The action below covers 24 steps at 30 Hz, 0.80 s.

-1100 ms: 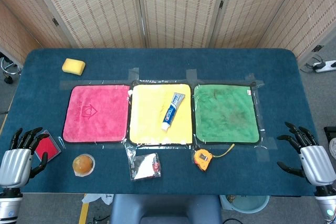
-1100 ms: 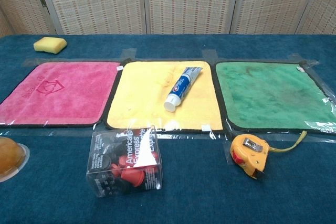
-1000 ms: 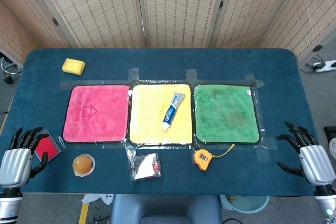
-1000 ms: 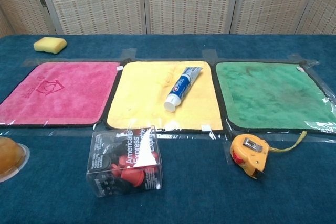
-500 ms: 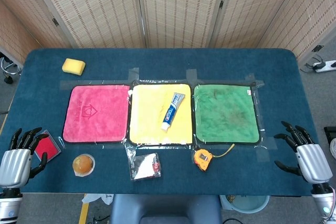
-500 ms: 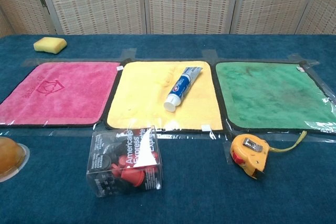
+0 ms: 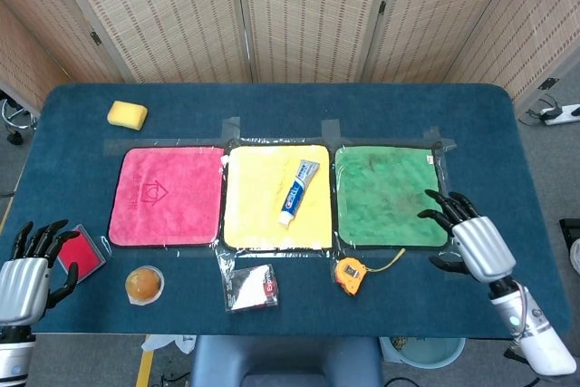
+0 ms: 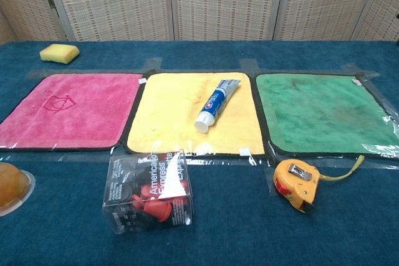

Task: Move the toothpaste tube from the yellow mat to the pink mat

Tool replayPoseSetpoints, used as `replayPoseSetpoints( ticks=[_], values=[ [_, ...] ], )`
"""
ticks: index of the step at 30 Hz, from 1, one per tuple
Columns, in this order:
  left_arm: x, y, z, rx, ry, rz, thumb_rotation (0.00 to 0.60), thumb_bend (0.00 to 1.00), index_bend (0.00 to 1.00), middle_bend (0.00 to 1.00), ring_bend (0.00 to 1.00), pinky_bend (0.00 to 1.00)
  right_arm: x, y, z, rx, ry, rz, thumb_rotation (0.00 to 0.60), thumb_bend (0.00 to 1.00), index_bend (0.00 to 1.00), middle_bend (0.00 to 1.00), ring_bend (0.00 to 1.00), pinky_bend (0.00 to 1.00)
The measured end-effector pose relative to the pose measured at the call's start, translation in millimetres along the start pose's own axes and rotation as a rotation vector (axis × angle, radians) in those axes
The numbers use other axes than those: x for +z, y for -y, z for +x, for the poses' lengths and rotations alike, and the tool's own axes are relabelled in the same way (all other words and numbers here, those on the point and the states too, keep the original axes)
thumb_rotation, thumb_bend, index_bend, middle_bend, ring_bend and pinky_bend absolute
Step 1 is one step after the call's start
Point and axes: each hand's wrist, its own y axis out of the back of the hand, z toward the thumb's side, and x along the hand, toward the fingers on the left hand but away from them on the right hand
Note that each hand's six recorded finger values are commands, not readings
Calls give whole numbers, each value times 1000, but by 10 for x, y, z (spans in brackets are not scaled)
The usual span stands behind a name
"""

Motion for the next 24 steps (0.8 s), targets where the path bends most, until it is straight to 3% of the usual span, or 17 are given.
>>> replayPoseSetpoints(
  ticks=[8, 24],
  values=[
    [-98, 18, -54, -4, -27, -4, 600, 537, 288, 175, 182, 57, 387, 112, -653, 38, -95, 41, 600, 151, 204, 82, 136, 108],
    [-218, -23, -116, -7, -59, 3, 600, 537, 293, 175, 182, 57, 802, 554, -1784, 101, -101, 157, 600, 151, 117, 39, 90, 108]
  ],
)
